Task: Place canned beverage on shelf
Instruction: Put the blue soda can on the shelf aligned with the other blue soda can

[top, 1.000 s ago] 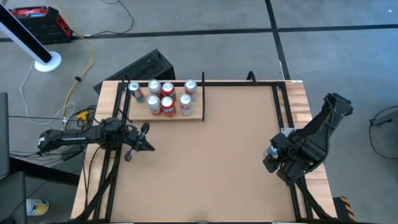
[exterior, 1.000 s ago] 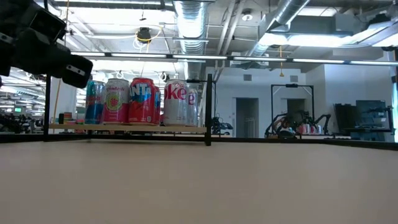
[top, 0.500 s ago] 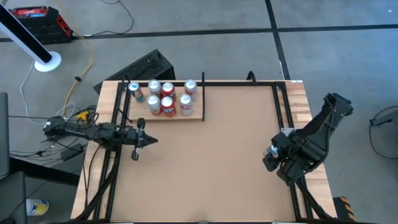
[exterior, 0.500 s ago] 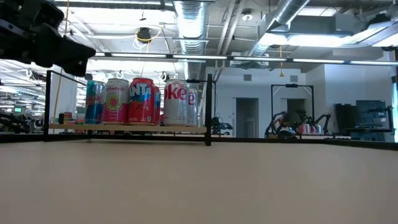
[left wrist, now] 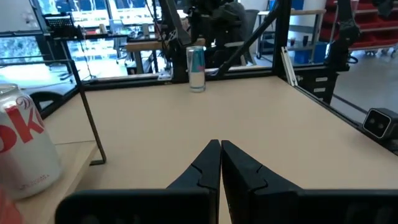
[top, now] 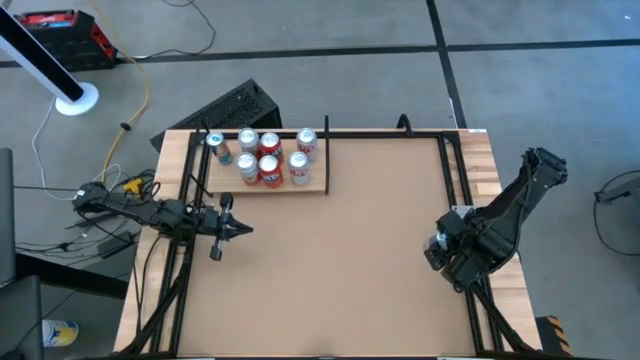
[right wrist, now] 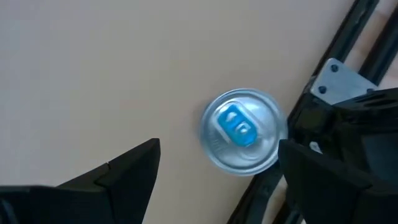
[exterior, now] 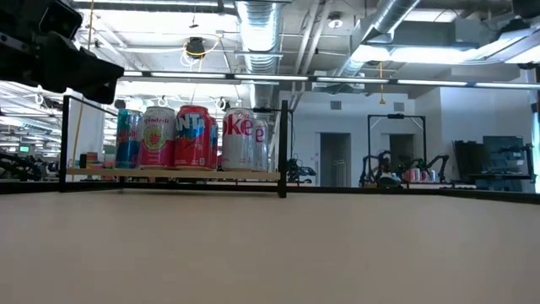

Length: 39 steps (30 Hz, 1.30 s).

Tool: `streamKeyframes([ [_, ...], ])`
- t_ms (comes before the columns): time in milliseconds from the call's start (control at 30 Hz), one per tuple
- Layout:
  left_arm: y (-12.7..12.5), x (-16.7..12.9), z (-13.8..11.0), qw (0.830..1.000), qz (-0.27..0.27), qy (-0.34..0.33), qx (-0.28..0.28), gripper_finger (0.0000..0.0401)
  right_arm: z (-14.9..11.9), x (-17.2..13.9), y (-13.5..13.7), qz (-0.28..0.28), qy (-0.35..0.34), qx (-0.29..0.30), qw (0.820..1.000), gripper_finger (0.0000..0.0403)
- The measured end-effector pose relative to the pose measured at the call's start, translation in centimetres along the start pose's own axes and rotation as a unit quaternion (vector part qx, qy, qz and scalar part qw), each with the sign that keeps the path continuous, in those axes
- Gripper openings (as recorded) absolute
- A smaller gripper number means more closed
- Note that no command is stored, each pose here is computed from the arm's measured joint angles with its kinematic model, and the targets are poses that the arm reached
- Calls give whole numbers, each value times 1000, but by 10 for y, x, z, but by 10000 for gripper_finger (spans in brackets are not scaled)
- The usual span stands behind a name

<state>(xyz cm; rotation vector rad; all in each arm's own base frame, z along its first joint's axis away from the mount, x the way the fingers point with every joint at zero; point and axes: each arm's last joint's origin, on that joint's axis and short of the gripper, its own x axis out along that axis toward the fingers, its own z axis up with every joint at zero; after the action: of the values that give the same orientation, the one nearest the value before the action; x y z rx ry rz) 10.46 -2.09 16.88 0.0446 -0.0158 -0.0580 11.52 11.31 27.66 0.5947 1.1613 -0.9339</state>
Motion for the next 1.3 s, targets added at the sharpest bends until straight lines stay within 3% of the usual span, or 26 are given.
streamKeyframes([
  [567,0,0,-5,1000,-1,25,11,0,-3,17,-10,-16,4,13,1000,334],
  [1000,0,0,-10,999,-2,52,16,0,-2,14,-6,12,-16,3,1000,202],
  [1233,0,0,-10,999,-2,52,16,0,16,-9,16,138,-132,11,982,118],
  [1300,0,0,-10,999,-2,52,16,0,25,-13,20,147,-157,15,976,85],
])
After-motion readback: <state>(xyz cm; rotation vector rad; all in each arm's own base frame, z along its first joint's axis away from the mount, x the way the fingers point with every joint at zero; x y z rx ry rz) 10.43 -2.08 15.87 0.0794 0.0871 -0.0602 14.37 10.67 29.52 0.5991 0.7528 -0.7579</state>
